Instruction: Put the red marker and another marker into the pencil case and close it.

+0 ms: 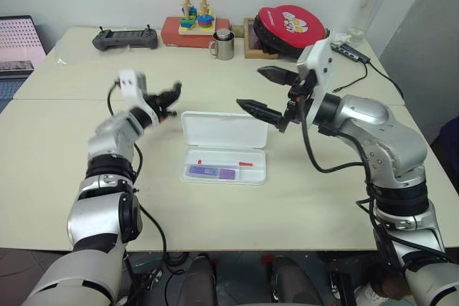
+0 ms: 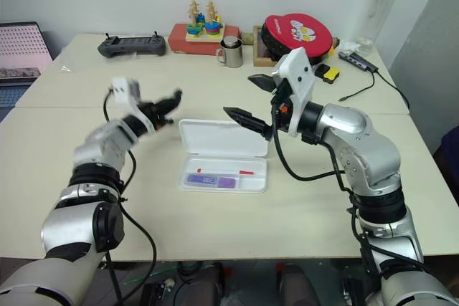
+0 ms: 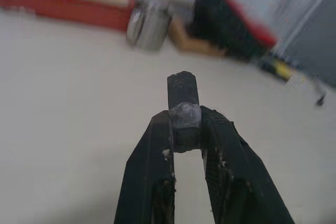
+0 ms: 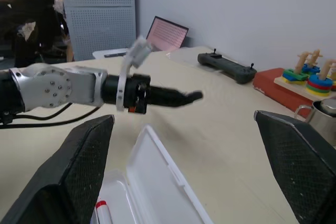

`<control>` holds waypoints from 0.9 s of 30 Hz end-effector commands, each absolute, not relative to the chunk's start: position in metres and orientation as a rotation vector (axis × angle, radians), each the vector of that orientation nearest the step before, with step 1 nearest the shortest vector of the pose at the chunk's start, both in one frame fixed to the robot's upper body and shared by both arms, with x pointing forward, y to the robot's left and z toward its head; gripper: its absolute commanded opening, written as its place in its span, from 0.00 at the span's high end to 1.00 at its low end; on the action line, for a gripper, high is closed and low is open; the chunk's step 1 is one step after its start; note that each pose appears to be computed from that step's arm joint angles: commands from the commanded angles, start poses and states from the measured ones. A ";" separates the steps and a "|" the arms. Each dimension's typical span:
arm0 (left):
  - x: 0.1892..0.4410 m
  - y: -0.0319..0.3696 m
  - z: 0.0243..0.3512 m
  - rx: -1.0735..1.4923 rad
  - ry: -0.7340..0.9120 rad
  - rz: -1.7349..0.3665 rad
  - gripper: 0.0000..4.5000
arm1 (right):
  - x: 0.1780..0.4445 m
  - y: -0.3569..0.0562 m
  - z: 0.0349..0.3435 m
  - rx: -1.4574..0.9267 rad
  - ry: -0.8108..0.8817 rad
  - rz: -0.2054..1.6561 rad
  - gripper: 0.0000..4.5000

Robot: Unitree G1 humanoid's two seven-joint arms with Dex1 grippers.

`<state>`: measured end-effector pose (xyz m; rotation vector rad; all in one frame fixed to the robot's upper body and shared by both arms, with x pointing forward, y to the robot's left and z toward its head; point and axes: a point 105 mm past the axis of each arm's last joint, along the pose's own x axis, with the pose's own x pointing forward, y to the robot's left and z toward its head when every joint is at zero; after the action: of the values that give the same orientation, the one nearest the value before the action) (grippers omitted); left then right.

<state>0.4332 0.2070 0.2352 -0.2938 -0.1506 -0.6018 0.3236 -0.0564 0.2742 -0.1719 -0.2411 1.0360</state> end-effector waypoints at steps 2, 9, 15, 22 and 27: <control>0.364 0.135 0.288 -0.240 -0.270 -1.135 0.91 | 0.311 -0.087 0.292 -0.202 -0.315 0.993 0.00; 0.302 0.089 0.179 0.262 0.157 -1.454 0.91 | 0.285 -0.103 0.253 -0.277 -0.145 1.062 0.00; 0.309 0.082 0.145 0.346 0.210 -1.465 0.91 | 0.280 -0.098 0.227 -0.300 -0.058 1.070 0.00; 0.312 0.087 0.122 0.455 0.254 -1.453 0.91 | 0.272 -0.090 0.210 -0.323 0.004 1.109 0.00; 0.316 0.087 0.119 0.473 0.240 -1.440 0.91 | 0.271 -0.084 0.206 -0.325 0.016 1.128 0.00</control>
<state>0.3164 0.0913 0.1116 0.4447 0.2917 -1.4271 0.2750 -0.0887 0.1983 -0.2943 0.0557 1.1161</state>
